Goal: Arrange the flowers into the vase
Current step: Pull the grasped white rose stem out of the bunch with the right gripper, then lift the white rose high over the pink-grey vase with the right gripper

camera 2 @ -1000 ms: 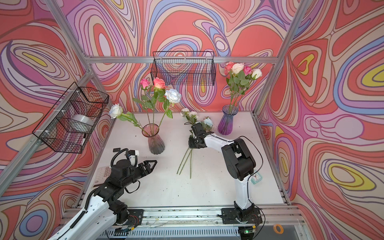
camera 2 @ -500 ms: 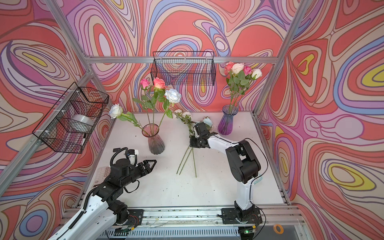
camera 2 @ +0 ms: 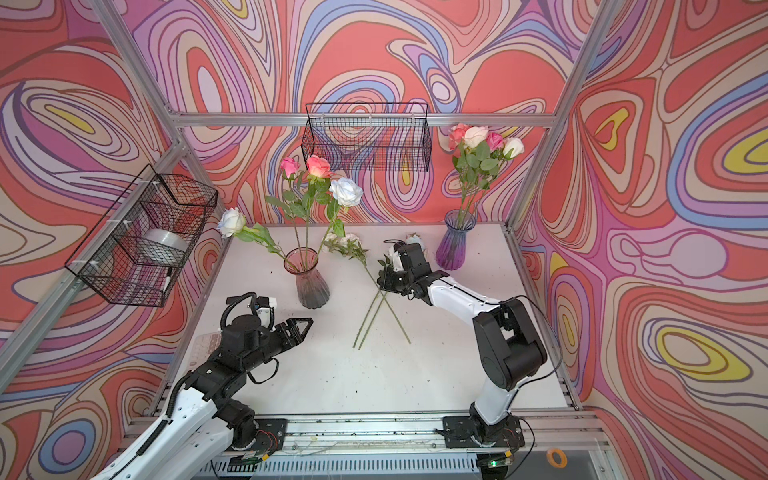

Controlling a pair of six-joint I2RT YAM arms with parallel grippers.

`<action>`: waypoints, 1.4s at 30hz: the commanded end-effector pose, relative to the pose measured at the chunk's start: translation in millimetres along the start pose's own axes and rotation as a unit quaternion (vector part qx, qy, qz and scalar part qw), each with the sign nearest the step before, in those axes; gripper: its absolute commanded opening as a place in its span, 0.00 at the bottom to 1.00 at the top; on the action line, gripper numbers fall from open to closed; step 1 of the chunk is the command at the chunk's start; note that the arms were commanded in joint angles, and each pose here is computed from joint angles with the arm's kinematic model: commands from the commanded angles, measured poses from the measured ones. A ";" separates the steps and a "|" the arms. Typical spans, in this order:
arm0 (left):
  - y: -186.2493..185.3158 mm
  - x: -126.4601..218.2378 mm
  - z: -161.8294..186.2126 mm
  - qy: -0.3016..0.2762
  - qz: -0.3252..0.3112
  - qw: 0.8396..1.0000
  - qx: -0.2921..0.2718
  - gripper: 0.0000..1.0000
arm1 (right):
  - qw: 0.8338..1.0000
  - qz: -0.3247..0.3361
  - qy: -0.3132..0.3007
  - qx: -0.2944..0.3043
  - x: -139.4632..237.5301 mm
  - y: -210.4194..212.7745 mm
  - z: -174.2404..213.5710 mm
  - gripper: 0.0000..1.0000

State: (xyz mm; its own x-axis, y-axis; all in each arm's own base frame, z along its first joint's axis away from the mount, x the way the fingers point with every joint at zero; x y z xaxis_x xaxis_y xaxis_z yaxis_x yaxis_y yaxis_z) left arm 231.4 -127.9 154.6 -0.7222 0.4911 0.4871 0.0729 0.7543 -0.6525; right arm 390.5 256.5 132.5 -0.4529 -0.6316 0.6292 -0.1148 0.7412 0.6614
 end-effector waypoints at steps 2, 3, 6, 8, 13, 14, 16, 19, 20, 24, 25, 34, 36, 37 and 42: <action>-7.1 1.6 -5.9 -0.005 0.006 1.000 -0.005 0.67 | 0.997 0.011 0.074 -0.013 -24.5 -22.7 42.7 0.00; -6.6 1.5 -5.8 -0.004 0.005 1.000 -0.004 0.68 | 0.997 0.012 0.077 -0.007 -25.4 -22.8 45.4 0.00; -6.8 1.7 -7.4 -0.008 0.005 1.000 -0.004 0.67 | 0.997 0.033 0.062 0.025 -23.6 -18.5 37.0 0.14; -7.4 1.1 -8.3 -0.009 0.006 1.000 -0.004 0.68 | 0.995 0.049 0.054 0.061 -27.6 -16.4 28.2 0.23; -10.1 -1.2 -9.1 -0.005 0.010 1.000 0.000 0.67 | 0.988 0.077 0.069 0.118 -53.9 -20.6 13.7 0.35; -10.2 -1.4 -8.6 -0.003 0.009 1.000 0.000 0.67 | 0.986 0.080 0.074 0.128 -60.6 -23.1 12.9 0.35; -8.4 -1.4 -7.4 0.000 0.005 1.000 0.001 0.67 | 0.984 0.085 0.078 0.137 -72.4 -25.9 8.8 0.35; -6.7 0.3 -7.7 -0.004 0.001 1.000 0.003 0.67 | 0.982 0.091 0.083 0.145 -89.2 -30.9 5.8 0.33; -7.2 1.1 -8.0 -0.005 0.002 1.000 0.002 0.67 | 0.981 0.088 0.086 0.147 -95.1 -32.4 6.1 0.32; -3.7 3.0 -8.4 -0.012 -0.005 1.000 0.002 0.68 | 0.982 0.077 0.102 0.141 -109.4 -34.6 10.2 0.26; -3.6 3.6 -8.8 -0.013 -0.005 1.000 0.002 0.68 | 0.982 0.077 0.103 0.140 -110.8 -35.0 10.1 0.24; -5.8 2.0 -12.1 -0.014 -0.006 1.000 0.000 0.69 | 0.992 0.031 0.050 0.115 -85.2 -3.8 -5.7 0.00; -7.0 1.8 -12.9 -0.014 -0.005 1.000 -0.002 0.68 | 0.994 0.008 0.027 0.103 -70.6 11.1 -12.4 0.00; -7.1 2.0 -13.1 -0.013 -0.006 1.000 -0.003 0.68 | 0.995 0.001 0.021 0.094 -64.2 15.1 -13.1 0.00; -8.9 6.8 -17.3 -0.019 -0.010 1.000 -0.012 0.69 | 0.998 -0.041 -0.009 0.055 -26.0 26.5 -12.7 0.00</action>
State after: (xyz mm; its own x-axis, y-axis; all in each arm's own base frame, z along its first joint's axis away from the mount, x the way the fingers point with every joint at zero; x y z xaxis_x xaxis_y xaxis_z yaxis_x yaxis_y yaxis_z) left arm 237.1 -126.9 162.7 -0.7332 0.4753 0.4863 0.0666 0.7619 -0.6442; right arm 409.9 290.8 102.1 -0.3978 -0.6244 0.6723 -0.2444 0.7784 0.5783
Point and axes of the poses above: each gripper's point midway between its finger pads, its own x axis back along the fingers, its own y axis along the line the jaws close on, z = x × y, the point moved 1 cm from there along x, back along the fingers, and after that the axes turned 5 degrees about -x, right-handed, at the moved point
